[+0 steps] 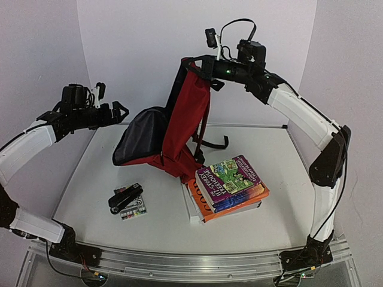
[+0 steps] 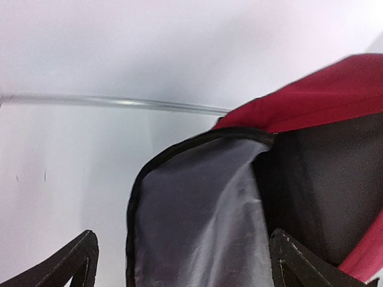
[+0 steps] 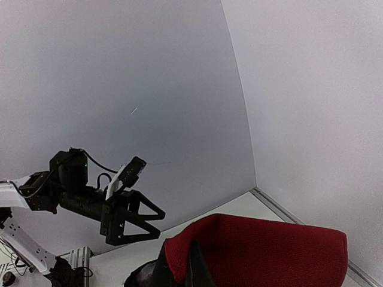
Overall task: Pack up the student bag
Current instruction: Adjust the student bag at the center of the board.
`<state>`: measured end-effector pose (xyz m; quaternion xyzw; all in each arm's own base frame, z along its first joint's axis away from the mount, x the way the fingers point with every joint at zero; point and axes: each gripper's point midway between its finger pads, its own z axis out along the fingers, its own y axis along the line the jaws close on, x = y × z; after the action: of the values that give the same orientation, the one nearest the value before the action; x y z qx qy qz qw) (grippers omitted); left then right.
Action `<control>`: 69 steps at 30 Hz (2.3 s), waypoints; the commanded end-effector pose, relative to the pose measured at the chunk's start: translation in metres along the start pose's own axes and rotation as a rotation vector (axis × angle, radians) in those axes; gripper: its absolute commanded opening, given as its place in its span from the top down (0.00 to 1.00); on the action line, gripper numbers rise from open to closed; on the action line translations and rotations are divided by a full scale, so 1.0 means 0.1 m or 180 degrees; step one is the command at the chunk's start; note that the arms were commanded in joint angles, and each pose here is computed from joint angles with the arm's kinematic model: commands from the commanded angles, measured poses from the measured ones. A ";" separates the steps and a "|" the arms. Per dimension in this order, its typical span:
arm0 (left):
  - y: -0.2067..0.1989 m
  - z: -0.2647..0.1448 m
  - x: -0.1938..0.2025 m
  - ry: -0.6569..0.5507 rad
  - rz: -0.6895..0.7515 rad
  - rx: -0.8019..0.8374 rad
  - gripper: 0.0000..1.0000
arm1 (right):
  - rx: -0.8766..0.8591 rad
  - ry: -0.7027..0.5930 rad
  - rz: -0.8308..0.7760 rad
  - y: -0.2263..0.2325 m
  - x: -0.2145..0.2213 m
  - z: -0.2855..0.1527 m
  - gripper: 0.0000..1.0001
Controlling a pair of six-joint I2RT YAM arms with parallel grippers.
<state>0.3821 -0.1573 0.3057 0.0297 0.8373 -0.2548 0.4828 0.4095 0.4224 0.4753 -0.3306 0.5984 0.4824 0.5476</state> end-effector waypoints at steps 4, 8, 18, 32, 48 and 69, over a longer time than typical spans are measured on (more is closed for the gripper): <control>-1.17 0.01 -0.37 -0.0215 0.1382 0.1352 0.01 | -0.0723 -0.0327 -0.0255 0.65 -0.44 -0.13 1.00; -1.58 0.26 -0.46 -0.0300 0.1776 0.1604 0.00 | -0.0815 -0.0284 -0.0231 0.73 -0.40 -0.13 1.00; -1.91 0.40 -0.69 -0.0811 0.2105 0.1736 0.00 | -0.0866 -0.0130 -0.0166 0.76 -0.21 -0.17 1.00; -2.04 0.45 -0.85 -0.0846 0.2145 0.1791 0.96 | -0.0519 -0.0116 -0.0084 0.54 -0.12 -0.11 0.83; -1.59 0.27 -1.57 -0.0832 0.1215 0.0503 1.00 | 0.1076 -0.0282 0.0032 0.29 0.27 -0.78 0.02; -1.36 0.10 -1.58 -0.0784 0.1112 0.0125 1.00 | 0.0589 0.0447 0.0409 0.69 1.72 -0.39 0.89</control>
<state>0.4482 -0.2722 0.4386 0.1844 0.7801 -0.1894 0.5670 0.2943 0.4193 0.2900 -0.2757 0.7252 0.4277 0.4638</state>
